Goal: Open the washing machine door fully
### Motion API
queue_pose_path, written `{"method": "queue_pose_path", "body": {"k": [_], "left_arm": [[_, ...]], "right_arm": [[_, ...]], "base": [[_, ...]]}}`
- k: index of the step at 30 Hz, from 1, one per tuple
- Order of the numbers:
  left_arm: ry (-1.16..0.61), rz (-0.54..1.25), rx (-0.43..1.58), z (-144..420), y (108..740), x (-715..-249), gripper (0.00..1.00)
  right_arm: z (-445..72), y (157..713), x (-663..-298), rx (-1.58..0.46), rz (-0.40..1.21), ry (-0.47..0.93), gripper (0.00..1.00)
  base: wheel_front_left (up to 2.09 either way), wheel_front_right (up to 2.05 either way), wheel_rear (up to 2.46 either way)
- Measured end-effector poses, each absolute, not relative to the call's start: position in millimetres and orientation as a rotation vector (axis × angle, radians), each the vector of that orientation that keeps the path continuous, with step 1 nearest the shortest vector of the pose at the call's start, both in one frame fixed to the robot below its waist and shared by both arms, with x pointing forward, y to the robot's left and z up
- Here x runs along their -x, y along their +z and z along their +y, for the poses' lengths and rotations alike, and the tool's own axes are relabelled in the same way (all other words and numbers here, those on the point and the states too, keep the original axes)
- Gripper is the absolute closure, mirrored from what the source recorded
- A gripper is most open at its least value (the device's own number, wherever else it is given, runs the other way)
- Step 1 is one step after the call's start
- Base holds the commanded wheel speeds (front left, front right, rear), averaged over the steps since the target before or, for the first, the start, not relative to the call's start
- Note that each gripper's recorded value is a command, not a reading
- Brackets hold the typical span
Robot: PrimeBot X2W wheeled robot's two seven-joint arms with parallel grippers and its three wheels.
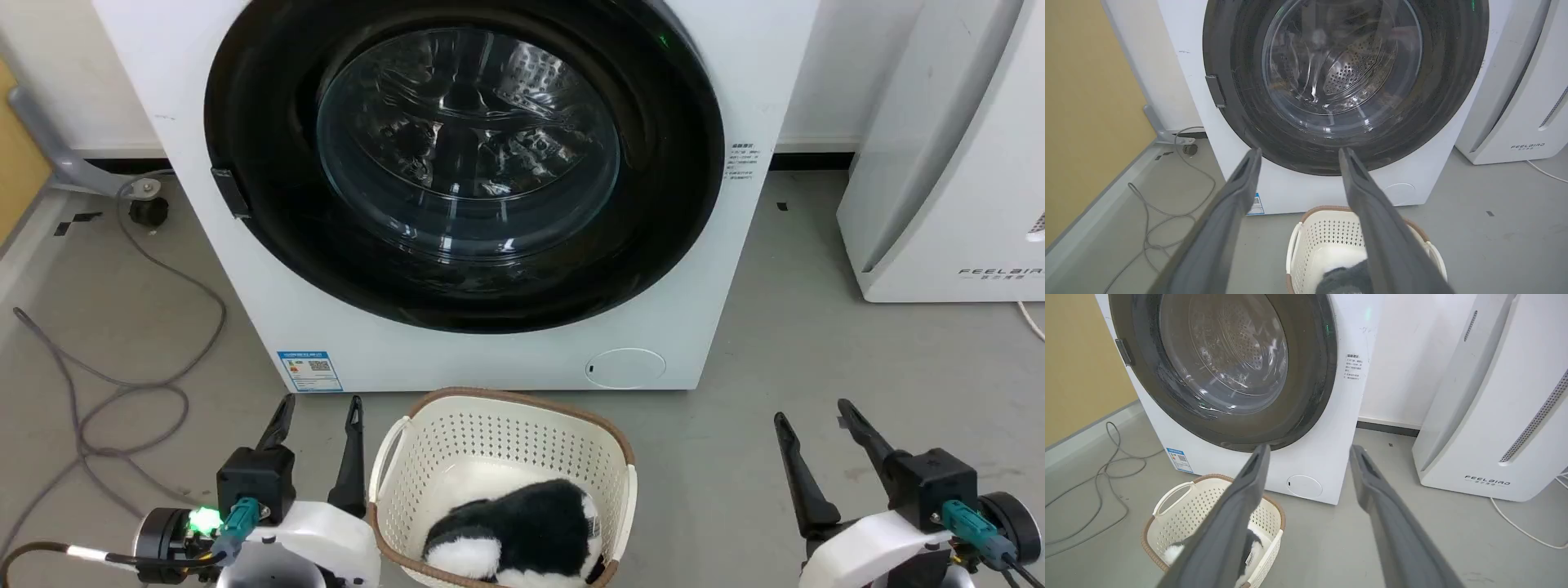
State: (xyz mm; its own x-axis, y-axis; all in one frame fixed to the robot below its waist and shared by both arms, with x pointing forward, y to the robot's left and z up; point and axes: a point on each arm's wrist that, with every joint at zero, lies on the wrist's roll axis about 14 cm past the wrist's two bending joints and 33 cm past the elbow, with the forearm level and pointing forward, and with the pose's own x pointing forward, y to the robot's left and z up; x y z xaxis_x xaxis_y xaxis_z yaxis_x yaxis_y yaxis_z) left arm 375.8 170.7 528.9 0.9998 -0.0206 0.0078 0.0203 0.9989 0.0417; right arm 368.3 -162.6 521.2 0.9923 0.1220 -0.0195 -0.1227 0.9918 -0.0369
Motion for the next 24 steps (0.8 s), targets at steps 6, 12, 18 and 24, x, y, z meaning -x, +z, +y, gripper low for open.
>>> {"method": "queue_pose_path", "body": {"k": [6, 12, 18, 24], "left_arm": [[-0.029, -0.008, -0.036, 167.7, 526.9, -376.0, 0.00], [-0.045, -0.010, -0.022, 162.4, 524.9, -375.9, 0.00], [-0.056, -0.016, -0.012, 158.3, 525.0, -377.0, 0.00], [-0.067, -0.019, -0.002, 154.4, 523.1, -377.3, 0.00]], "right_arm": [[-163.7, 519.6, -367.9, 0.030, 0.019, 0.119, 1.00], [-165.6, 518.3, -367.7, 0.020, 0.017, 0.114, 1.00], [-167.6, 518.6, -367.6, -0.012, 0.007, 0.107, 1.00], [-171.3, 515.0, -367.0, -0.129, 0.007, 0.092, 1.00]], "base": [[0.00, 0.00, 0.00], [0.00, 0.00, 0.00], [0.00, 0.00, 0.00], [0.00, 0.00, 0.00]]}}
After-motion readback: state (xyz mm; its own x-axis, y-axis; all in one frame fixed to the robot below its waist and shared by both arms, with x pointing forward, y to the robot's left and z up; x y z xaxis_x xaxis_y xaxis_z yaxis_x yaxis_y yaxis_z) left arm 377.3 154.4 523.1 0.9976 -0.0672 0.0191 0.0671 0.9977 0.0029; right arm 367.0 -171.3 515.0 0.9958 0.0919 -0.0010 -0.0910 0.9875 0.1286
